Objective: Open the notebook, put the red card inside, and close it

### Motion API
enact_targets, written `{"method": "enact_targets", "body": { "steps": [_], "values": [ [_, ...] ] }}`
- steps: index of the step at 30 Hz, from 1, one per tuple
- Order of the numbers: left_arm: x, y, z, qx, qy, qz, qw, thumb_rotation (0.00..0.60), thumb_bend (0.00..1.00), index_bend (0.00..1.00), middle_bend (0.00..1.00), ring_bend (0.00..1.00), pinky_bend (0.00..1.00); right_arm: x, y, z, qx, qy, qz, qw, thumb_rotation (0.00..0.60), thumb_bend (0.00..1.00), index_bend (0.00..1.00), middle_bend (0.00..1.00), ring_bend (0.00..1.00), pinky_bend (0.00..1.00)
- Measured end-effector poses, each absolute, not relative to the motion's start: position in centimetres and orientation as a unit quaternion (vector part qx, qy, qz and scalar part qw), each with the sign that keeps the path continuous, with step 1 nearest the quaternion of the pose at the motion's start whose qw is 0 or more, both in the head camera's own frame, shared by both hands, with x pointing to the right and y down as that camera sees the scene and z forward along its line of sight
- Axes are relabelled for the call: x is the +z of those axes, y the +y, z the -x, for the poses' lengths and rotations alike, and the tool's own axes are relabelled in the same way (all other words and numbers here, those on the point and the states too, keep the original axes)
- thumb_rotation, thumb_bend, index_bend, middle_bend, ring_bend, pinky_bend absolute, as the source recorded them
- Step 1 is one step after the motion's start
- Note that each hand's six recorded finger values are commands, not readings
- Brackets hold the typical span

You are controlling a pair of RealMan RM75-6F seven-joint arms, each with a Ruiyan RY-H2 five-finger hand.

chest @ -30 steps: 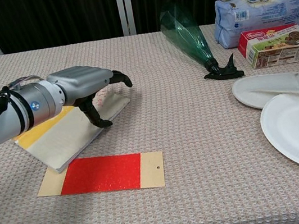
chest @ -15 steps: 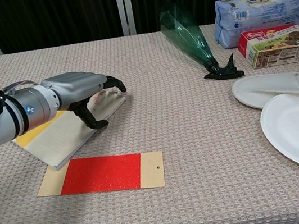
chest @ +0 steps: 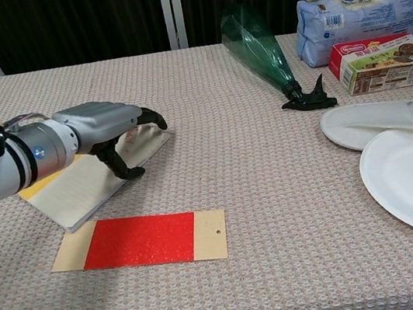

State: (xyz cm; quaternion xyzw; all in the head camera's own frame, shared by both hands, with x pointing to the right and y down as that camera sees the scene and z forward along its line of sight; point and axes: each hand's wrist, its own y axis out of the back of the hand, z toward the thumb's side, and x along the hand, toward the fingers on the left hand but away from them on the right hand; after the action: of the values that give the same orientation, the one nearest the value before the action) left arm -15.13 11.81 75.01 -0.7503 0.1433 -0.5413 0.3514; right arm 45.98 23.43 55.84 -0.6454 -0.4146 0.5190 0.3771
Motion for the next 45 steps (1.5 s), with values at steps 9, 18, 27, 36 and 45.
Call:
{"method": "enact_targets", "body": {
  "steps": [9,18,27,36,45],
  "values": [
    [74.8,11.7,16.0,-0.549,0.158,0.741,0.354,0.600,0.43,0.14,0.07,0.07,0.10,55.8,23.6,-46.0,0.518,-0.414,0.647,0.377,0.600,0.17,0.35,0.27,0.21,0.27],
    [74.2,10.6,17.5,-0.568,0.178,0.694,0.405,0.600,0.42,0.14,0.07,0.07,0.11,55.6,23.7,-46.0,0.518,-0.416,0.645,0.378,0.600,0.17,0.35,0.27,0.21,0.27],
    [73.5,9.1,20.3,-0.611,0.188,0.597,0.485,0.600,0.42,0.25,0.10,0.10,0.17,55.6,23.5,-45.9,0.517,-0.416,0.646,0.378,0.600,0.17,0.35,0.27,0.21,0.27],
    [73.4,7.5,23.0,-0.634,0.219,0.535,0.514,0.600,0.48,0.53,0.40,0.35,0.32,55.4,23.4,-45.6,0.514,-0.415,0.648,0.380,0.600,0.17,0.35,0.27,0.21,0.27],
    [73.0,5.7,25.2,-0.644,0.260,0.521,0.496,0.600,0.49,0.57,0.65,0.66,0.53,55.4,23.5,-45.7,0.512,-0.415,0.650,0.378,0.600,0.17,0.36,0.27,0.21,0.27]
  ]
}}
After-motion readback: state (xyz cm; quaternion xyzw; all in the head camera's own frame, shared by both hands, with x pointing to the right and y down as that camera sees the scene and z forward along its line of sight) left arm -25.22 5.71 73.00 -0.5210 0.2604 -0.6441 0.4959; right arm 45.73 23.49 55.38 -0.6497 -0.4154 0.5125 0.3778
